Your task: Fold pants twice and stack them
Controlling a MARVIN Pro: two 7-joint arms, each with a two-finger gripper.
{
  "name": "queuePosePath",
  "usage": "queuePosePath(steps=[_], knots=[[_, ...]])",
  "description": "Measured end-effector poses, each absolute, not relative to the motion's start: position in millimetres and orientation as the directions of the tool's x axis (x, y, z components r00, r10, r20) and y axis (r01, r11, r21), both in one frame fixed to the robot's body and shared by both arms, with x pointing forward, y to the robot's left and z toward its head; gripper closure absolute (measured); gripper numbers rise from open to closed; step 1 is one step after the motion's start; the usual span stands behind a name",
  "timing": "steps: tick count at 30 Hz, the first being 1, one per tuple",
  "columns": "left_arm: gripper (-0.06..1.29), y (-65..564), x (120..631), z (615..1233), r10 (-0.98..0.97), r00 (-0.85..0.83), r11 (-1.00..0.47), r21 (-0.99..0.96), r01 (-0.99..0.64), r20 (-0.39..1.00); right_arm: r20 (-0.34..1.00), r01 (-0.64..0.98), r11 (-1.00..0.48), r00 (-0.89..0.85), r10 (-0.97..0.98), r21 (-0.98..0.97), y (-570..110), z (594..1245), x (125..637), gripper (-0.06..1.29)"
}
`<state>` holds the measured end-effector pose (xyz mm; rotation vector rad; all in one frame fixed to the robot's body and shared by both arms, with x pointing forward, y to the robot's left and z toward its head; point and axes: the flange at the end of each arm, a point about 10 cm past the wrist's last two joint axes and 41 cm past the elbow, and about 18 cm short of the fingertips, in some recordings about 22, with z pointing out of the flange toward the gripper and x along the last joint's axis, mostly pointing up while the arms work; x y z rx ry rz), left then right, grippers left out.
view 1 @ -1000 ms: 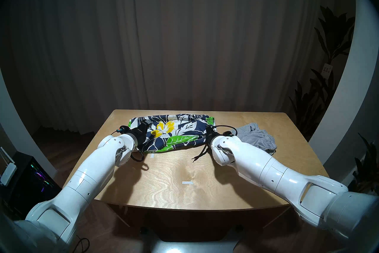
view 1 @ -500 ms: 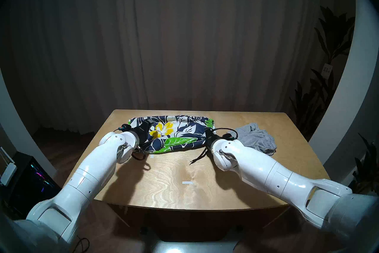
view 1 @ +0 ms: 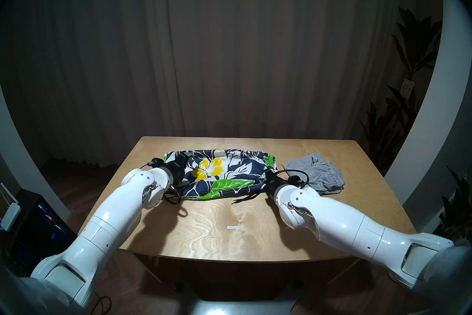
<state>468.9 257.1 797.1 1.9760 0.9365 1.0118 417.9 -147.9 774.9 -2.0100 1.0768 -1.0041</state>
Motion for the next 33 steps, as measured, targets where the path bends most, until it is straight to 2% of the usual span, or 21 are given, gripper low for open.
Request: queuePosePath(steps=[17, 26, 33], knots=[[0.02, 250.4, 443.6, 789.8, 0.858, 0.411, -0.444, 0.847, 0.293, 0.308, 0.393, -0.313, -0.506, 0.359, -0.847, -0.804, -182.2, 799.9, 377.1, 1.26], [0.02, 244.8, 440.0, 784.9, 0.861, 0.404, -0.444, 0.845, 0.299, 0.309, 0.473, -0.211, -0.555, 0.338, -0.814, -0.805, -188.4, 829.3, 375.2, 1.26], [0.02, 239.2, 439.2, 781.7, 0.858, 0.409, -0.447, 0.843, 0.298, 0.311, 0.525, -0.148, -0.614, 0.388, -0.757, -0.776, -187.4, 840.2, 381.0, 1.26]])
